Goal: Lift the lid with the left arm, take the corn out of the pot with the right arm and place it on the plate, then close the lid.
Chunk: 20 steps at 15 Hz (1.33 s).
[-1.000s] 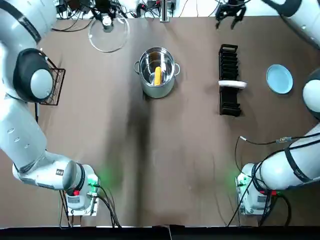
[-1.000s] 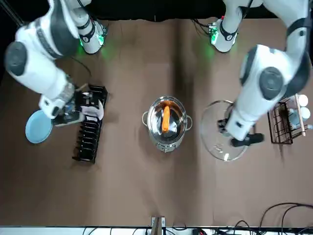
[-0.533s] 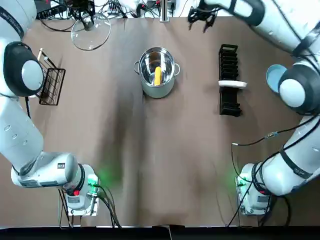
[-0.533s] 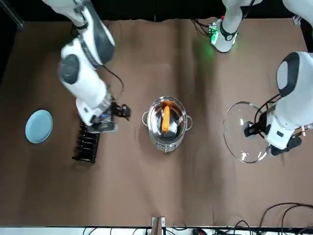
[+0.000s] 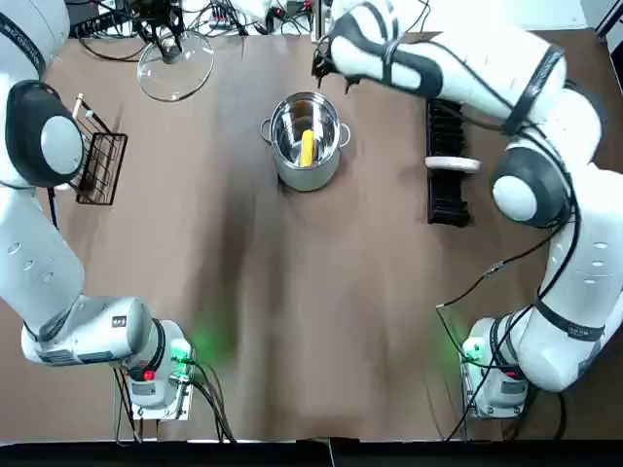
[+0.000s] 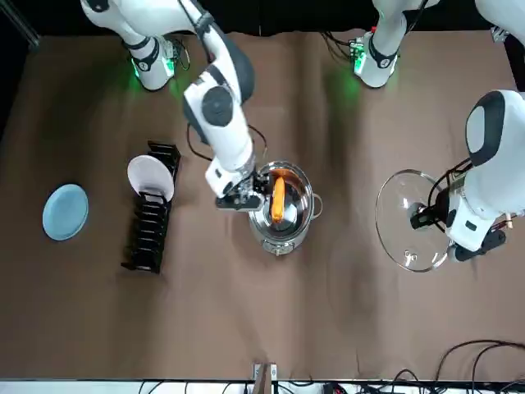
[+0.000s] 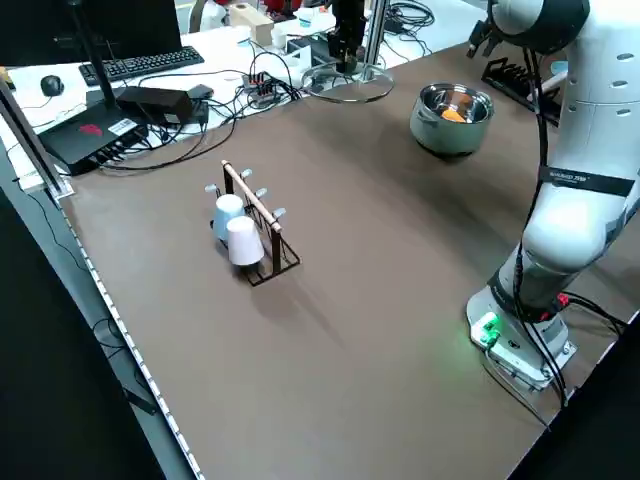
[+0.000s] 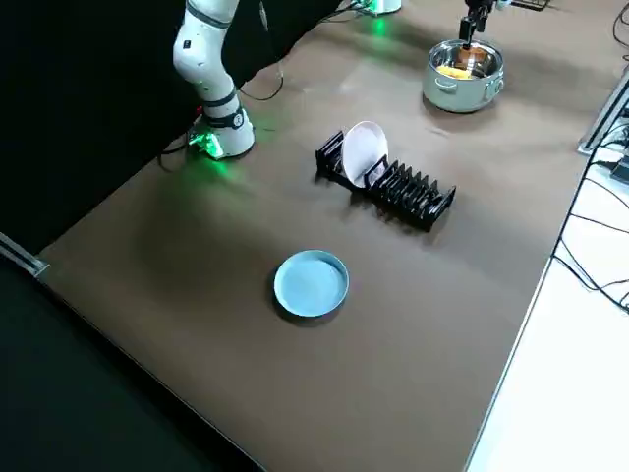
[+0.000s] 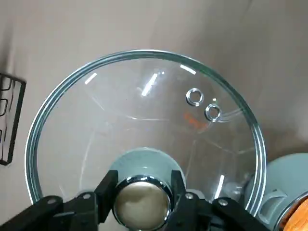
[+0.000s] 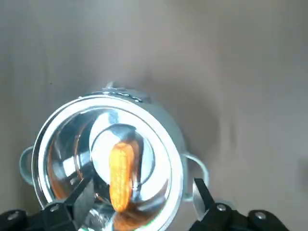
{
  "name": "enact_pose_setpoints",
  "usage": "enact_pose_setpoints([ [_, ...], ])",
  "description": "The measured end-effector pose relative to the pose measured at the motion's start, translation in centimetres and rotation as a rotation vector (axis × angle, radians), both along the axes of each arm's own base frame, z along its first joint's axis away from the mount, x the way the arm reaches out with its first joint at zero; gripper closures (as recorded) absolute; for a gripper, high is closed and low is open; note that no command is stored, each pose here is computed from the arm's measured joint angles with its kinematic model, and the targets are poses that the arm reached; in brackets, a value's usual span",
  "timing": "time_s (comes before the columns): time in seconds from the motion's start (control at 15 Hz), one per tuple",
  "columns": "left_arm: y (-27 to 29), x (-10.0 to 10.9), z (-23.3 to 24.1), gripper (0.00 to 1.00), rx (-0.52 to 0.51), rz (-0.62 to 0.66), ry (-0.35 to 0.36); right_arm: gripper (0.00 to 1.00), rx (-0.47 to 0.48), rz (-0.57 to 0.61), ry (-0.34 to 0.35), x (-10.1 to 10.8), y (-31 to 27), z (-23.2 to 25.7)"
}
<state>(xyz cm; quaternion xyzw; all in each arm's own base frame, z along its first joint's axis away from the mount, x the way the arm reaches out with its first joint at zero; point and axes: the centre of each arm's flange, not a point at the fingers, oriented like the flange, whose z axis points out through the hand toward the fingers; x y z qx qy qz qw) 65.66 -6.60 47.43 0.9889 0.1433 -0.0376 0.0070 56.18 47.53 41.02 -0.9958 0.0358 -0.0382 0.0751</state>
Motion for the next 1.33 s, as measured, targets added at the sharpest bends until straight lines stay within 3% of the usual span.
enact_pose_setpoints([
  [0.8, 0.0, 0.0, -0.7, 0.5, -0.003, -0.048, 0.011, 0.08, -0.035, 0.081, 0.006, -4.3, 7.7, -11.8],
  [1.33, -0.1, 0.0, -0.7, 0.5, -0.003, -0.05, 0.012, 0.09, -0.026, 0.096, 0.004, -5.1, 8.8, -16.0],
])
